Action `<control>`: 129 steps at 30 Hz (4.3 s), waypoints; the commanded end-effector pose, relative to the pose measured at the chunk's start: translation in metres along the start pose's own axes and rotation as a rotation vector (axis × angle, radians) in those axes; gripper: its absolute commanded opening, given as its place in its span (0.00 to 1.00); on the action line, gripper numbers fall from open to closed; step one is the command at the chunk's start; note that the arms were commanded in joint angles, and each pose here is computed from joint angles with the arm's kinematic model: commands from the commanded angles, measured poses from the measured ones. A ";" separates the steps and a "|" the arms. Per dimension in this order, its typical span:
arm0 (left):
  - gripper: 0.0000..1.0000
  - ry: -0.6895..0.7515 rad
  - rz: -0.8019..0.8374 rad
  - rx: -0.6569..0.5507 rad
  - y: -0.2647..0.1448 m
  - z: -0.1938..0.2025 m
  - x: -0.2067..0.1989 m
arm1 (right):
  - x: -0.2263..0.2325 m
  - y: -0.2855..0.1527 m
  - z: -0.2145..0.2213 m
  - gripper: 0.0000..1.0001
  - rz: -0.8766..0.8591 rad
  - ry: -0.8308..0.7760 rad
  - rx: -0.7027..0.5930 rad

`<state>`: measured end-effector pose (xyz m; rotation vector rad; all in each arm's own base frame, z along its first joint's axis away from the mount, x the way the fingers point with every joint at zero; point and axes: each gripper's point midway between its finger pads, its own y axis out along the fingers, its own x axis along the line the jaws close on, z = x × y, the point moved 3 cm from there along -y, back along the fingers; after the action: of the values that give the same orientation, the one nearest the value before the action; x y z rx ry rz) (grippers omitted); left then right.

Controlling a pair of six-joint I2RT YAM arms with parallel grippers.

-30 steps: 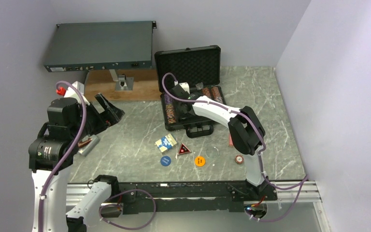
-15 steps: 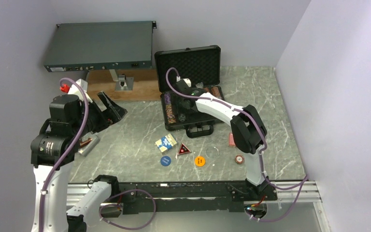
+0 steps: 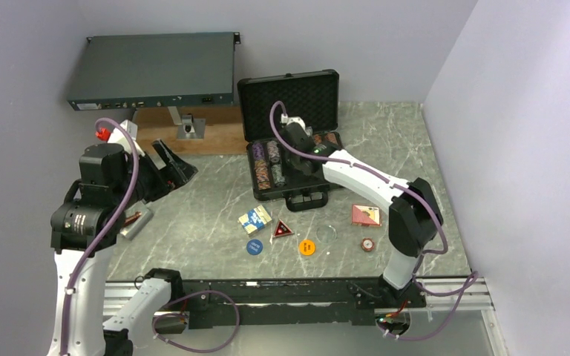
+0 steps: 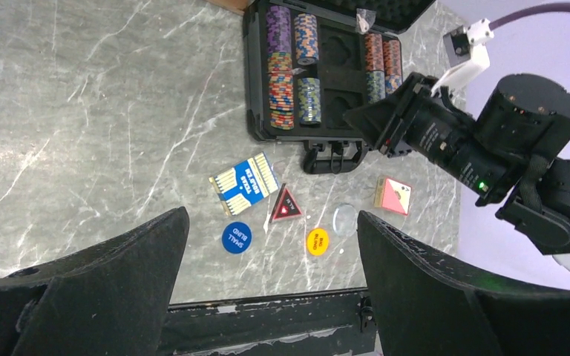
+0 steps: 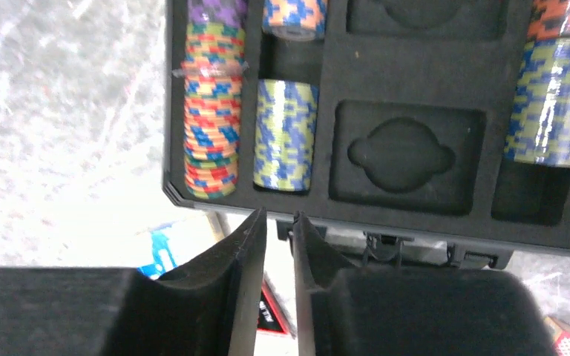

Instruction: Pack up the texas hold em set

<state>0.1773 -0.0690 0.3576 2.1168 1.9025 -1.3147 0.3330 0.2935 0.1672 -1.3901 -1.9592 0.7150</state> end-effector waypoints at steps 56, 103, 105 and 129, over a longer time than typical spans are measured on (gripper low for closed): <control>1.00 0.017 0.091 0.197 0.026 0.018 -0.010 | -0.008 0.020 -0.017 0.20 -0.083 -0.102 0.017; 0.80 0.616 -0.103 0.768 0.166 0.278 0.033 | -0.111 -0.216 0.019 0.92 0.139 0.021 -0.241; 0.77 0.621 -0.115 0.781 0.168 0.283 0.039 | -0.111 -0.217 0.019 0.92 0.138 0.024 -0.246; 0.69 0.692 -0.144 0.761 0.176 0.300 0.062 | -0.110 -0.216 0.023 0.90 0.126 0.037 -0.242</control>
<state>0.1428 -0.2121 0.0454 3.1552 1.9809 -1.8238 0.2112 0.1251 0.2867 -1.6573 -1.9874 0.5309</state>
